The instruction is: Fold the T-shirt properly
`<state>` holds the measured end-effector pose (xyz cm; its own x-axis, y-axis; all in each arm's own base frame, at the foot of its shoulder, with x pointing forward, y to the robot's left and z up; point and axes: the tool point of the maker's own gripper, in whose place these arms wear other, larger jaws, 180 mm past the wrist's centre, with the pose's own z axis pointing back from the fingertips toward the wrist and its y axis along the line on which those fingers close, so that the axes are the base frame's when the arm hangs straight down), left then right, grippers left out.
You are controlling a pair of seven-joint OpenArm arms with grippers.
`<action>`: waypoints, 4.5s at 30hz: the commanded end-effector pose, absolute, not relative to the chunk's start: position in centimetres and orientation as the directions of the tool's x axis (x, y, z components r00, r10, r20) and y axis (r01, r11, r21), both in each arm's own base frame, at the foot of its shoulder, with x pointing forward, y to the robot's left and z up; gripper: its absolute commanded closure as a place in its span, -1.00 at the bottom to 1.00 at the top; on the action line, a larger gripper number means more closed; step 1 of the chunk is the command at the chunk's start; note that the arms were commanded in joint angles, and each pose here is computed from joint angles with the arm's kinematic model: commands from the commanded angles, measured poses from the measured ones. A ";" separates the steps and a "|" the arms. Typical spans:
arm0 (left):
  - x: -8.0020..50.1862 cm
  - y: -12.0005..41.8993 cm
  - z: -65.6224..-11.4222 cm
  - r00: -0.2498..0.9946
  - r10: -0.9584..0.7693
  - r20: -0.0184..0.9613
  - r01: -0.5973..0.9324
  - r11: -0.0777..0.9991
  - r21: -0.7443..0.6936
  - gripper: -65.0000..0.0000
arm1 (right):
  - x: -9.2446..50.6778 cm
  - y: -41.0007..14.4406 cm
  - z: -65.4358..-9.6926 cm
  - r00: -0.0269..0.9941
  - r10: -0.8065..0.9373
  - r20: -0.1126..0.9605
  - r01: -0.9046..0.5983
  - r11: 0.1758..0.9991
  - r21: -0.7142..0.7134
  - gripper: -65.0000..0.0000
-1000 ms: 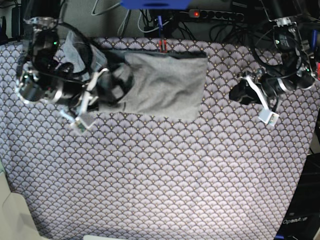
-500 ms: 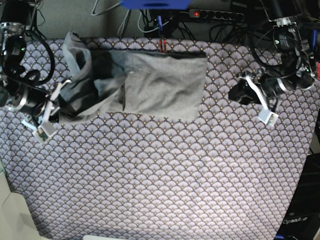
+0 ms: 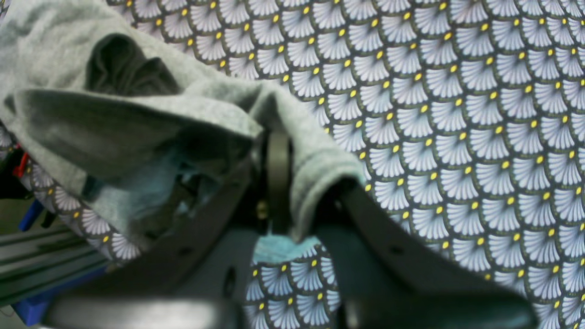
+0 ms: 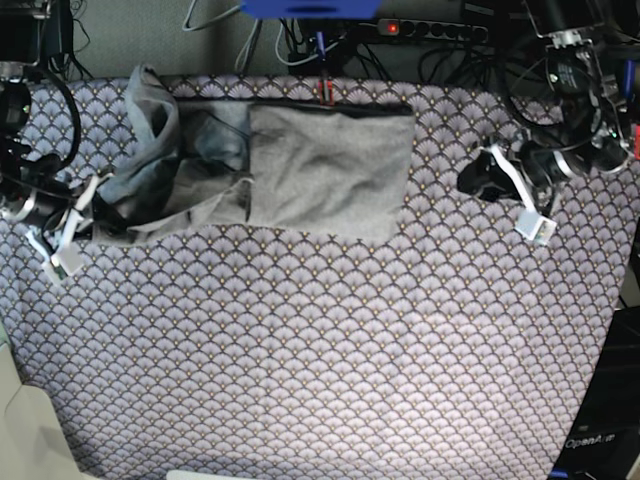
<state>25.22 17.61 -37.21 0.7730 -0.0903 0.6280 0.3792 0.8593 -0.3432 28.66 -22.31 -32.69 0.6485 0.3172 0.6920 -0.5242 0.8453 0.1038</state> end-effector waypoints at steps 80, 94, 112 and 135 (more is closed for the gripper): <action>26.1 17.8 -36.1 0.742 -0.083 0.665 0.393 0.858 -0.331 0.30 | 32.0 -18.9 -33.5 0.617 0.485 0.620 -0.544 0.832 -0.109 -0.25; 26.2 17.9 -36.0 0.739 -0.080 0.669 0.392 0.859 -0.329 0.30 | 31.8 -19.0 -35.9 0.675 0.438 0.594 -0.523 0.852 -0.033 -0.25; 26.3 17.8 -35.9 0.736 -0.078 0.672 0.393 0.858 -0.331 0.30 | 31.5 -17.2 -36.7 0.686 0.406 0.603 -0.522 0.853 0.019 -0.10; 26.4 17.6 -35.9 0.734 -0.082 0.674 0.398 0.856 -0.330 0.30 | 26.0 -15.6 -36.4 0.661 0.458 0.594 -0.566 0.824 -0.005 1.00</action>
<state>25.47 17.55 -37.15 0.7682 -0.0867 0.6343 0.3787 0.8604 -0.3411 25.27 -15.46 -37.52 0.6867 0.4585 0.5642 -0.5629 0.8264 0.0134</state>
